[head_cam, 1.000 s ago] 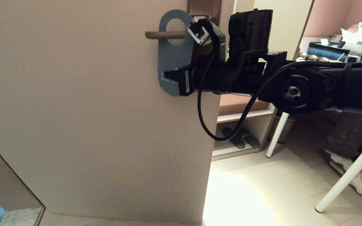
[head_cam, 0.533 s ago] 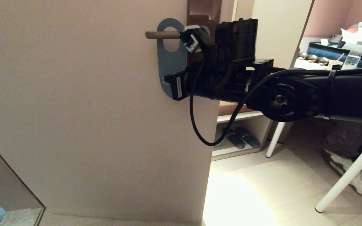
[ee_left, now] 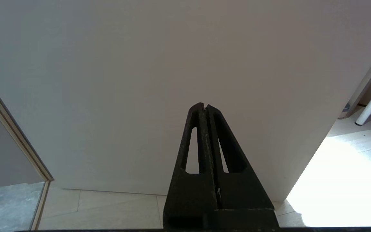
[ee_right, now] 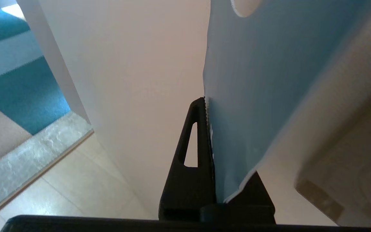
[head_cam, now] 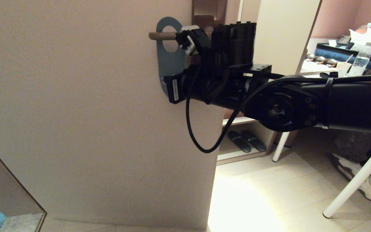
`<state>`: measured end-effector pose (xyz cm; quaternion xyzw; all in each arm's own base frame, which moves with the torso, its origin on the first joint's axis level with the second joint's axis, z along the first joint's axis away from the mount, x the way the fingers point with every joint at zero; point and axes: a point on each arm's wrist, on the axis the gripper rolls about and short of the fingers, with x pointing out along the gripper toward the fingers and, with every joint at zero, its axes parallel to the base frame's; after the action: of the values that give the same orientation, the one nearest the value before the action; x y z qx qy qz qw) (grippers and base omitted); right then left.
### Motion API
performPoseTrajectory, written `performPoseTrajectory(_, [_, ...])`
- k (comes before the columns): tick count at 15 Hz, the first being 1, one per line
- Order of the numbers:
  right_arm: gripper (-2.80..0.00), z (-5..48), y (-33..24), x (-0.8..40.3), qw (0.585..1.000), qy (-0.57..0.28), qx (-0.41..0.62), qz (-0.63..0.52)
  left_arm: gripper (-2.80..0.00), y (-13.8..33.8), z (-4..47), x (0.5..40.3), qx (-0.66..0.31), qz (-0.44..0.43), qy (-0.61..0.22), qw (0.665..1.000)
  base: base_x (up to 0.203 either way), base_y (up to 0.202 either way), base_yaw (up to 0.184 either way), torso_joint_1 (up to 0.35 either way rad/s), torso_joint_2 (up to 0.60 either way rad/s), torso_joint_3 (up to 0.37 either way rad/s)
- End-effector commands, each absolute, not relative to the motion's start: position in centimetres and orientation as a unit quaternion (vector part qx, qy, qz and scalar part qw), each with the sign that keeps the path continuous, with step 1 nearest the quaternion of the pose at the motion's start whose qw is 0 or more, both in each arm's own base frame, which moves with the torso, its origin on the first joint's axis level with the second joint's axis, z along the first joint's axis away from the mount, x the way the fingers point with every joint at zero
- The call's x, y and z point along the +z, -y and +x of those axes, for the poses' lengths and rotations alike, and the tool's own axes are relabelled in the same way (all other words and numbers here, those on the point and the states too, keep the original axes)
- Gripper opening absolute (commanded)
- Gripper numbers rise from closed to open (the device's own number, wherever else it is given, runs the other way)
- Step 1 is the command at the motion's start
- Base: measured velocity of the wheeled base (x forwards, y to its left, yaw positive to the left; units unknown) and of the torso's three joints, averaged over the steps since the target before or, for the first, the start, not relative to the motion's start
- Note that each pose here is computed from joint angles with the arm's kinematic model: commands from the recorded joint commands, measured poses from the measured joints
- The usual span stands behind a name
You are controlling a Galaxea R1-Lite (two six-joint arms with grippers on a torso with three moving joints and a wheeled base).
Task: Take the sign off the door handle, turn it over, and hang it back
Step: Take down the sign
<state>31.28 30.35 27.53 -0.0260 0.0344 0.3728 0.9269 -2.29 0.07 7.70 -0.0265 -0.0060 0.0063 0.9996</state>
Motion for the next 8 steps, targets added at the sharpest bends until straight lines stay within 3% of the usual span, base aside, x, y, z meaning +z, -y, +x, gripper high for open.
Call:
performPoseTrajectory(1, [-2.8,31.2,-30.9,27.3,0.927,-0.03,0.374,-0.025,-2.8,-0.1,-2.3,7.7,0.007,-0.027,0.006,1.0,0.0,0.0,0.0,0.0,0.0,0.0])
performPoseTrajectory(8, [-2.8,31.4,-32.2,27.5,0.935,-0.008,0.353,-0.016,-2.8,-0.1,-2.3,7.7,0.007,-0.027,0.006,1.0,0.0,0.0,0.0,0.0,0.0,0.0])
